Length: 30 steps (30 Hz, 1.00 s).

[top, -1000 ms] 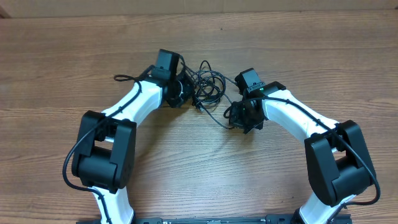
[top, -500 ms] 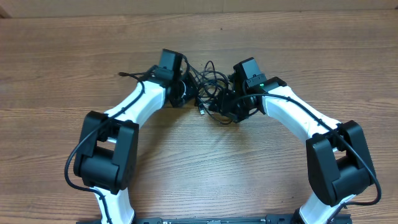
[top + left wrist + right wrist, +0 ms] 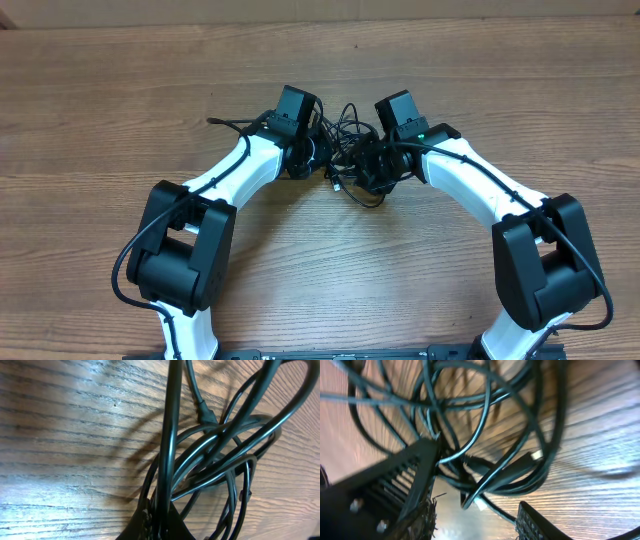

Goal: Untangle cables

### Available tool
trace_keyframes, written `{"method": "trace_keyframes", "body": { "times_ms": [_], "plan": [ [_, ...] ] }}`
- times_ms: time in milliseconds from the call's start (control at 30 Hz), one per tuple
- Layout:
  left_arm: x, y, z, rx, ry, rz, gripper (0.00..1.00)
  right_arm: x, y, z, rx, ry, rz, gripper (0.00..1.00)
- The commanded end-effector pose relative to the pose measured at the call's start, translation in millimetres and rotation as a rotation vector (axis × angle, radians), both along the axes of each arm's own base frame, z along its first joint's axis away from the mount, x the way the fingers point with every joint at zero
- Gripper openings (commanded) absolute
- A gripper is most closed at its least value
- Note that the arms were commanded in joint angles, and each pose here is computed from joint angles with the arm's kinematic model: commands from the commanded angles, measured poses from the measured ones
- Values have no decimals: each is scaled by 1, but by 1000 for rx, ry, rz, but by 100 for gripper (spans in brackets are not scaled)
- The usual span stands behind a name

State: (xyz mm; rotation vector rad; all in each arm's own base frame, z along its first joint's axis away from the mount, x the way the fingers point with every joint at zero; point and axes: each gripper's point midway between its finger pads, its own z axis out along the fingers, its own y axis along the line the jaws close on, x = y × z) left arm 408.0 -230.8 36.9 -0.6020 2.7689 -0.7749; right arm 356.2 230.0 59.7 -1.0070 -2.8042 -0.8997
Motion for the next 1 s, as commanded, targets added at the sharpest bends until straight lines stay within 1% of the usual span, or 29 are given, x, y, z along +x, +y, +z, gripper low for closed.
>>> {"method": "trace_keyframes", "body": {
  "times_ms": [0,167,300,467,667,800,867,967],
  "plan": [
    [4,-10,7,-52,12,12,4,11,-6,2,-33,11,-106,51],
    [-1,-17,10,-88,31,-12,4,5,-12,-8,-147,-5,-115,50],
    [-1,-20,11,-97,27,-19,4,-4,-5,-11,-161,-4,-86,51],
    [-2,-21,18,-158,51,-28,4,-21,-2,-23,-210,16,-54,51],
    [8,-2,20,-189,59,10,4,-51,-21,-42,-302,114,-38,51],
    [13,9,26,-259,94,45,4,-66,-33,-52,-353,162,-37,51],
    [13,13,30,-300,108,43,4,-70,-38,-56,-370,169,-41,52],
    [14,17,33,-326,107,26,4,-68,-45,-58,-408,152,-51,52]
  ]
}}
